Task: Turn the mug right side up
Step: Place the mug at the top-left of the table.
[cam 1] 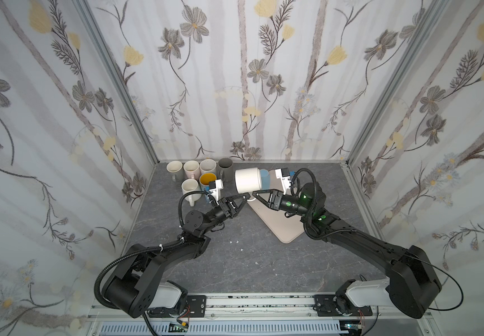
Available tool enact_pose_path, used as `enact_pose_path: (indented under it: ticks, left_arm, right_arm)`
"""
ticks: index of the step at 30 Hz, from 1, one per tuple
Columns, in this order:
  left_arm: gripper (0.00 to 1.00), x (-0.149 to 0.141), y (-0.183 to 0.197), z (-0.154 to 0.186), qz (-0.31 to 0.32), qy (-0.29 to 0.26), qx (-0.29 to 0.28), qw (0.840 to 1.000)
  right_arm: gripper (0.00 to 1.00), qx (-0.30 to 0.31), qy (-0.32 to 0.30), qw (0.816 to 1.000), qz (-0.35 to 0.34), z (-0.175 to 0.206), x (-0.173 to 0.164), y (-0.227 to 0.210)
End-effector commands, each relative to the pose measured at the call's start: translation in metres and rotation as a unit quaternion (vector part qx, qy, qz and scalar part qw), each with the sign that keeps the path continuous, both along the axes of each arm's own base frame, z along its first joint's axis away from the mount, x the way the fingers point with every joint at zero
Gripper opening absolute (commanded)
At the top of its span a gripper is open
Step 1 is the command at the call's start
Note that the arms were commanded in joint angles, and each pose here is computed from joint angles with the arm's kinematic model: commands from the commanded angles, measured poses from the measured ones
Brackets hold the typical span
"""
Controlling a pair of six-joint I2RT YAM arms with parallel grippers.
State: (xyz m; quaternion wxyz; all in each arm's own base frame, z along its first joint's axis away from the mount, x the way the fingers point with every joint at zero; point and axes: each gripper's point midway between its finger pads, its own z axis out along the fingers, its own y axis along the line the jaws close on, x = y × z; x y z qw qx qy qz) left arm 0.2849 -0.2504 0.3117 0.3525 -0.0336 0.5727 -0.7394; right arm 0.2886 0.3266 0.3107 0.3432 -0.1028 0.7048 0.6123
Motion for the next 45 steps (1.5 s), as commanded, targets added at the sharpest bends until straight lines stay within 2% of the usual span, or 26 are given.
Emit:
enact_pose_path:
  ticks: [1, 4, 9, 14, 18, 21, 24, 26, 27, 34, 40, 45]
  left_arm:
    - [0.00, 0.001, 0.005, 0.007, 0.022, -0.034, 0.023, 0.999]
    - [0.00, 0.003, 0.006, 0.006, 0.027, -0.036, 0.045, 0.998]
    - [0.00, 0.017, 0.016, 0.001, 0.067, -0.037, 0.110, 0.991]
    - [0.00, 0.037, 0.040, 0.005, 0.118, -0.046, 0.182, 0.975]
    - [0.00, 0.056, 0.069, 0.017, 0.160, -0.054, 0.232, 0.958]
    - [0.00, 0.072, 0.104, 0.023, 0.204, -0.055, 0.267, 0.940]
    - [0.00, 0.090, 0.148, 0.018, 0.262, -0.036, 0.329, 0.906]
    - [0.00, 0.100, 0.175, 0.006, 0.301, -0.017, 0.394, 0.868]
    - [0.00, 0.102, 0.185, 0.003, 0.314, -0.010, 0.414, 0.855]
    - [0.00, 0.117, 0.265, -0.030, 0.389, 0.054, 0.510, 0.765]
    - [0.00, 0.120, 0.306, -0.054, 0.411, 0.094, 0.544, 0.725]
    - [0.00, 0.129, 0.322, -0.076, 0.398, 0.115, 0.574, 0.707]
  right_arm:
    - [0.45, -0.021, -0.003, 0.999, -0.026, -0.005, 0.009, -0.007]
    - [0.50, -0.030, 0.000, 0.999, -0.029, -0.008, 0.009, -0.010]
    - [0.52, -0.052, -0.001, 0.998, -0.047, -0.015, 0.013, -0.020]
    - [0.52, -0.107, 0.015, 0.989, -0.097, -0.039, 0.029, -0.044]
    - [0.53, -0.172, 0.036, 0.974, -0.140, -0.065, 0.044, -0.067]
    - [0.54, -0.226, 0.046, 0.959, -0.164, -0.083, 0.058, -0.079]
    - [0.55, -0.290, 0.059, 0.932, -0.210, -0.100, 0.077, -0.096]
    - [0.55, -0.317, 0.051, 0.919, -0.230, -0.102, 0.091, -0.100]
    - [0.56, -0.327, 0.048, 0.914, -0.236, -0.102, 0.098, -0.101]
    - [0.67, -0.379, 0.026, 0.896, -0.228, -0.102, 0.164, -0.074]
    - [0.76, -0.412, 0.015, 0.887, -0.207, -0.119, 0.217, -0.047]
    - [0.78, -0.415, 0.008, 0.883, -0.219, -0.127, 0.251, -0.039]
